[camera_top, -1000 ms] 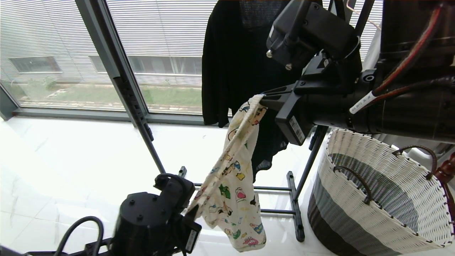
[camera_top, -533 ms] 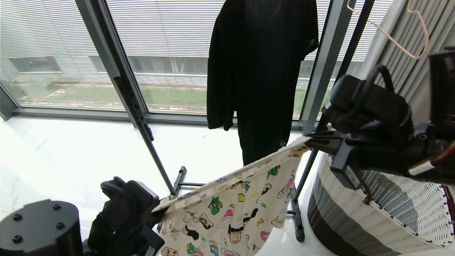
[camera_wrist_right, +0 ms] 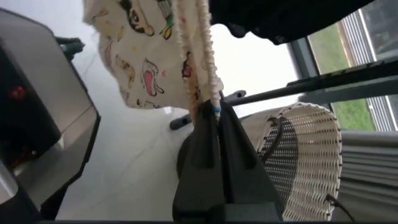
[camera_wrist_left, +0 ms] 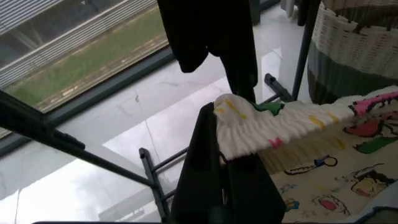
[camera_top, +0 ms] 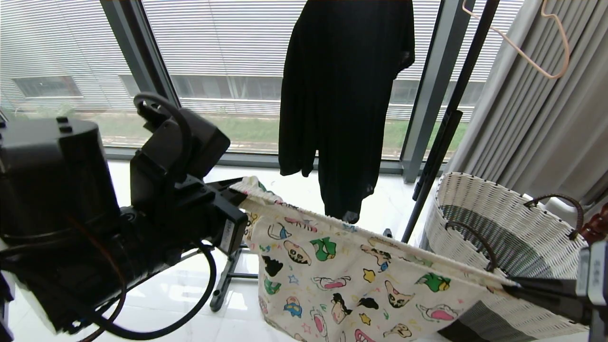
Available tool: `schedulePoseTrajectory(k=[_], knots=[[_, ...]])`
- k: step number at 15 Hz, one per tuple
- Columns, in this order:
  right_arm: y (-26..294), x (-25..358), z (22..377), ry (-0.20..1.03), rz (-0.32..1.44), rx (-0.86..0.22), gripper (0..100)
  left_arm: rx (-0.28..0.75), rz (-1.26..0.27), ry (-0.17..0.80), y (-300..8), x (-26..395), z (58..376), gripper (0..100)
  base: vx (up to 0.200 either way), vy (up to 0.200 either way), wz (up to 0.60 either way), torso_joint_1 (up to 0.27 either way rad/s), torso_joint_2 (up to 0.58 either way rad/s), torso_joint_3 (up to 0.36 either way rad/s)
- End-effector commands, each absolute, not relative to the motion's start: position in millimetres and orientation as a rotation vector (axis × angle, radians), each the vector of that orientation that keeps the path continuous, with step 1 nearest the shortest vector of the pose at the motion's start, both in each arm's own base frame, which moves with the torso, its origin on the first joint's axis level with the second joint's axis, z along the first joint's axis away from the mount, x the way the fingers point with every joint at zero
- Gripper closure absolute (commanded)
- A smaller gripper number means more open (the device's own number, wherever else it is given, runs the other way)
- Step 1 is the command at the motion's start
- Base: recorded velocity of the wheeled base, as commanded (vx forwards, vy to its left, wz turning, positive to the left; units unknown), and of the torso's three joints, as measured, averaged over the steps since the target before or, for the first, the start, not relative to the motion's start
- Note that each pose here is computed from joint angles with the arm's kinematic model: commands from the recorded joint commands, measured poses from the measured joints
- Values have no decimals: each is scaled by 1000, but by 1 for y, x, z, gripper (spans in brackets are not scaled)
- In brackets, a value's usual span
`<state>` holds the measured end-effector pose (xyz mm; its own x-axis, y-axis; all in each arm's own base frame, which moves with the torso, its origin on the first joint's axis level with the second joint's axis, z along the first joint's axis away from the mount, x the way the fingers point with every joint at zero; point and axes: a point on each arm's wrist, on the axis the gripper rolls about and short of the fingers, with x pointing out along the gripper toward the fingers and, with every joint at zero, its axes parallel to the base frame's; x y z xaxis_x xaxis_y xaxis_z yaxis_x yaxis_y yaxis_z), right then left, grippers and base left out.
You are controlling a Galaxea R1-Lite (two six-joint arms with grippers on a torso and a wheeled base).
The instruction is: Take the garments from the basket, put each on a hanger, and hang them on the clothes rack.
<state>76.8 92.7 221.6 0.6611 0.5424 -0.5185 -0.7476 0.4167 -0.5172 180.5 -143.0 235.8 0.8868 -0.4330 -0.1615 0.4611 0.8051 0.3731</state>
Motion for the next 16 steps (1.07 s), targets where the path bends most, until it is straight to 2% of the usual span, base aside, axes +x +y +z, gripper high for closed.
schedulePoseTrajectory(k=[1,3,6,9,12,16], knots=[[78,56,209,265,899,-829,100,411,-491,58,-159,196,243,100,0,0,0,0,0,0],[77,59,210,273,862,-808,100,395,-489,79,-158,193,238,100,0,0,0,0,0,0],[75,87,228,227,631,-688,100,298,-453,195,-158,165,209,100,0,0,0,0,0,0],[92,120,255,170,549,-614,100,371,-519,285,-164,133,174,100,0,0,0,0,0,0],[113,146,275,121,537,-587,100,528,-604,362,-173,102,147,100,0,0,0,0,0,0],[120,154,275,126,538,-589,100,546,-651,359,-180,95,145,100,0,0,0,0,0,0]])
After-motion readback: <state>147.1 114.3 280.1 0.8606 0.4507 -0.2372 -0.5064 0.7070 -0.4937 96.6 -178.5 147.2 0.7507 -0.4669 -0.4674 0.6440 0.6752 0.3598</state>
